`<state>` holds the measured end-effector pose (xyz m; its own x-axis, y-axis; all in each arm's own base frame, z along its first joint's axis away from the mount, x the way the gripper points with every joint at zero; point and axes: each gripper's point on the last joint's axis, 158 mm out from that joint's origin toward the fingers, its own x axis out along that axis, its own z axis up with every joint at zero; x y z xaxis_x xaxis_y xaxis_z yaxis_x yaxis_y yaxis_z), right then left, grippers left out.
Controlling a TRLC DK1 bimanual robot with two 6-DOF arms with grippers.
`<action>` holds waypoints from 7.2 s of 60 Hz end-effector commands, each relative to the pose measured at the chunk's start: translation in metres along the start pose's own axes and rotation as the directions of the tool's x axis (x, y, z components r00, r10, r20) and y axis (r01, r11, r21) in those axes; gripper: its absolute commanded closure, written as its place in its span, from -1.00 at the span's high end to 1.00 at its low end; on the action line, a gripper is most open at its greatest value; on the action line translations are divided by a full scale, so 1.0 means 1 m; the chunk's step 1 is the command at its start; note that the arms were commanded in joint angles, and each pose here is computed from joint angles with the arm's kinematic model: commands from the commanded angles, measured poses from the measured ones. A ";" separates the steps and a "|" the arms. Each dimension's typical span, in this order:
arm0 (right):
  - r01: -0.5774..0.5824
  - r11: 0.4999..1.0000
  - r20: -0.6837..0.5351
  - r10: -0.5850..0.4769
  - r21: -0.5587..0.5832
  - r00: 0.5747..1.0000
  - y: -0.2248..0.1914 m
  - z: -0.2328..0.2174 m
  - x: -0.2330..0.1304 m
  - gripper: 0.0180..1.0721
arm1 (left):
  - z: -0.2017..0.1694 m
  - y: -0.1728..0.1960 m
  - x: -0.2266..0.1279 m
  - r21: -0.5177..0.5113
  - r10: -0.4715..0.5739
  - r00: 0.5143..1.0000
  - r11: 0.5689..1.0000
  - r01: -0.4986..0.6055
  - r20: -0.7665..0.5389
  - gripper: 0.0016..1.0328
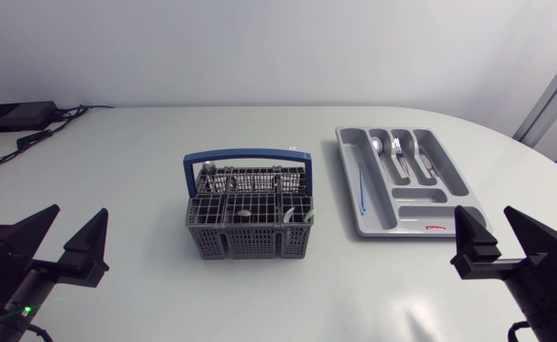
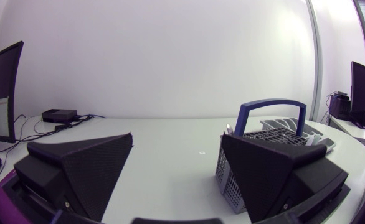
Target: Unload the cutlery basket into the drawer organizer.
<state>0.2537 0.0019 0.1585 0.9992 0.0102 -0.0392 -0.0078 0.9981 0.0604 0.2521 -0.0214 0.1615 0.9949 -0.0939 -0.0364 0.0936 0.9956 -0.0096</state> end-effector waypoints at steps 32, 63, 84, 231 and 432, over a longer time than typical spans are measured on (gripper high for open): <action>-0.004 1.000 0.045 0.004 0.011 0.999 0.002 0.013 -0.001 0.93 | 0.043 -0.001 -0.007 -0.017 -0.001 0.994 1.000 0.003 0.106 0.92; -0.009 1.000 0.038 0.010 -0.015 0.999 0.006 0.062 0.004 0.93 | 0.114 -0.034 0.036 0.083 -0.111 0.993 0.990 0.113 -0.031 0.85; -0.014 1.000 -0.188 0.011 -0.013 0.982 0.008 0.041 0.031 0.90 | 0.074 -0.084 0.084 0.413 -0.101 0.937 0.878 0.242 -0.334 0.77; -0.373 0.873 -0.537 0.160 -0.314 0.828 0.049 -0.058 0.021 0.90 | -0.065 -0.216 0.091 0.674 -0.258 0.693 0.172 0.719 -0.673 -0.91; -0.653 0.716 -0.673 0.360 -0.245 0.646 0.115 -0.039 0.009 0.76 | -0.025 -0.256 0.033 0.366 -0.411 0.428 0.225 0.903 -0.804 0.36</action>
<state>0.2651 0.1109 0.1205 0.6641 0.3778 -0.6452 -0.6332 0.7431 -0.2165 0.2704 -0.2918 0.1453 0.3716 -0.4665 -0.8027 0.9283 0.1940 0.3171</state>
